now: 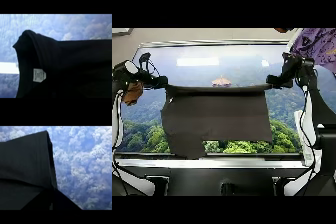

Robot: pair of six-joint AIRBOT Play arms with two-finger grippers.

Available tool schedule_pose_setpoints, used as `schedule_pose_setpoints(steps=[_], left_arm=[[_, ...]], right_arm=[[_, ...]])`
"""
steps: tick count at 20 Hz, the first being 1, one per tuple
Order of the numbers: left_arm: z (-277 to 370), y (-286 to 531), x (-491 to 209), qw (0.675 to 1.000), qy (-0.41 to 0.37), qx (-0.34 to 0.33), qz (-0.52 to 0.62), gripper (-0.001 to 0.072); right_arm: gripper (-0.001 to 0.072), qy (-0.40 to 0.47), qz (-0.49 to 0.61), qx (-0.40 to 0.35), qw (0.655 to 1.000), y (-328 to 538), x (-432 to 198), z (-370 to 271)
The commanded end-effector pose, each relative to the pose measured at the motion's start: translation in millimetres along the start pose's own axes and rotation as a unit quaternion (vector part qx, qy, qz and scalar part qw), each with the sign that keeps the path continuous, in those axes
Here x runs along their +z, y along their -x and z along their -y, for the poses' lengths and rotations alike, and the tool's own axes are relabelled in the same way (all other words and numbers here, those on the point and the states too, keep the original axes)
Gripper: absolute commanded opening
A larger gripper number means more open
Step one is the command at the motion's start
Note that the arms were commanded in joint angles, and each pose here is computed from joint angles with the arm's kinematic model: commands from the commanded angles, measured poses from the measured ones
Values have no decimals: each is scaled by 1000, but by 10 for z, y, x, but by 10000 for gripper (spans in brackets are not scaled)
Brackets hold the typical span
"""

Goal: Fold the clothes and pants, and hang the long-sleeved shirts on hangers.

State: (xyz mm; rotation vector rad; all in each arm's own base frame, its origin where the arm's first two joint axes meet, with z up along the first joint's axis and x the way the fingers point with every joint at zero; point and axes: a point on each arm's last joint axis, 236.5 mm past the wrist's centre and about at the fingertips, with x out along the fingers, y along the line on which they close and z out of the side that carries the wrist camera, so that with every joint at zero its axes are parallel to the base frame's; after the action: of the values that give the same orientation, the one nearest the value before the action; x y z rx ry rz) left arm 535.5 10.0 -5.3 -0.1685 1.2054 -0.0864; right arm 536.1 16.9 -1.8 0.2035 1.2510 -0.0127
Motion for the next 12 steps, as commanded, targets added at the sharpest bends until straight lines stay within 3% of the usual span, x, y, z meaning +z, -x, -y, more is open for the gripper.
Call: schedule_pose_setpoints(steps=[1,12], left_arm=[[-111,-18,-390,996,5,22,-81,17],[-46,-333,-794,988,3,17,-151,18]], right_arm=[[37,2,-57,-16,998,-9,-269,76],[39,-10,-205,-7,979,-406,-903,80]])
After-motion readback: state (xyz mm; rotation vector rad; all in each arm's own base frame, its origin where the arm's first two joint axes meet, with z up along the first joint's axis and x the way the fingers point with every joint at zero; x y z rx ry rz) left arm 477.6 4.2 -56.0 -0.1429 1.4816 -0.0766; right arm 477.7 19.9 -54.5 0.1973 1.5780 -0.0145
